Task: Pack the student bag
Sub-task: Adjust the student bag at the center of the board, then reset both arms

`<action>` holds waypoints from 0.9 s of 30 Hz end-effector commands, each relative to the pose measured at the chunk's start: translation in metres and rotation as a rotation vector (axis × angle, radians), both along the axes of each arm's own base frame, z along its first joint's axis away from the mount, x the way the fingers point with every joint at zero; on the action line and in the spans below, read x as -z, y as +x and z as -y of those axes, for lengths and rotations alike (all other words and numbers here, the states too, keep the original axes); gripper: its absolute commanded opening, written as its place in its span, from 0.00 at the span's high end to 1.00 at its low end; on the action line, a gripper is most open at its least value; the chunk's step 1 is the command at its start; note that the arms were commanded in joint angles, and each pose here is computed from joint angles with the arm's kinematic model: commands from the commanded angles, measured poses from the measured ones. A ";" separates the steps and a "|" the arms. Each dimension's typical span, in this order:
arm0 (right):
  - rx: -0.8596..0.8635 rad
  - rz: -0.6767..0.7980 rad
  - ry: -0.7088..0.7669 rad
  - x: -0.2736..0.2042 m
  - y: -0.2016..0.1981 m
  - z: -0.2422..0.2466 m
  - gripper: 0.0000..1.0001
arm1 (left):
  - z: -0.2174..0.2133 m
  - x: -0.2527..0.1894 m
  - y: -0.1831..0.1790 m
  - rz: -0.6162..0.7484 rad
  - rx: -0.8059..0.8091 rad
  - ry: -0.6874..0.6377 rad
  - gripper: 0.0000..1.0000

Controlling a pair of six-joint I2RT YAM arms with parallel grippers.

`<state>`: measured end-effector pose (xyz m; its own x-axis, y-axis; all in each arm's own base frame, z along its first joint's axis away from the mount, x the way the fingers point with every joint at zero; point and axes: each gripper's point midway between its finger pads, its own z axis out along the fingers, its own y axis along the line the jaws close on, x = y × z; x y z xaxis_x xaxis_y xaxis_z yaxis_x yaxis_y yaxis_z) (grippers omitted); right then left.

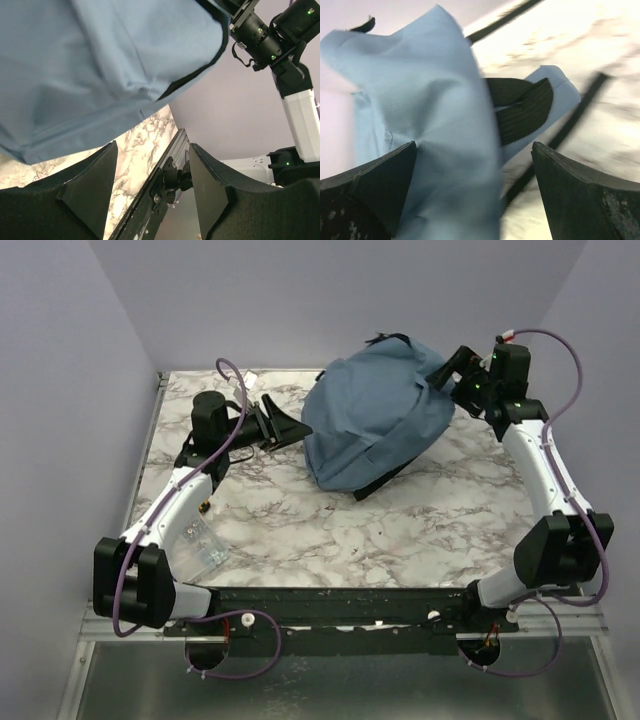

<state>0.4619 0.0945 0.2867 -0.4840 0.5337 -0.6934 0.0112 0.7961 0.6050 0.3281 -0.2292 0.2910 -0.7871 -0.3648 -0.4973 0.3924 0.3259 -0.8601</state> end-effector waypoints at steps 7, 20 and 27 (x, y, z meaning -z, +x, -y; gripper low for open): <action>0.216 -0.041 -0.382 -0.059 -0.074 0.086 0.00 | 0.000 -0.035 -0.027 0.145 0.037 0.015 0.39; 0.146 0.484 -0.240 -0.221 -0.153 0.057 0.00 | -0.032 -0.189 -0.088 0.687 -0.145 0.083 0.37; 0.357 0.735 -0.251 -0.278 -0.228 0.091 0.00 | -0.063 -0.258 -0.119 0.911 -0.336 0.052 0.36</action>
<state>0.2658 0.0289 0.5323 0.1139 0.3819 -0.9172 -0.1105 0.9223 0.3703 0.2082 -0.1840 0.5266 -0.0884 -0.4372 -0.8950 0.8237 0.4731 -0.3124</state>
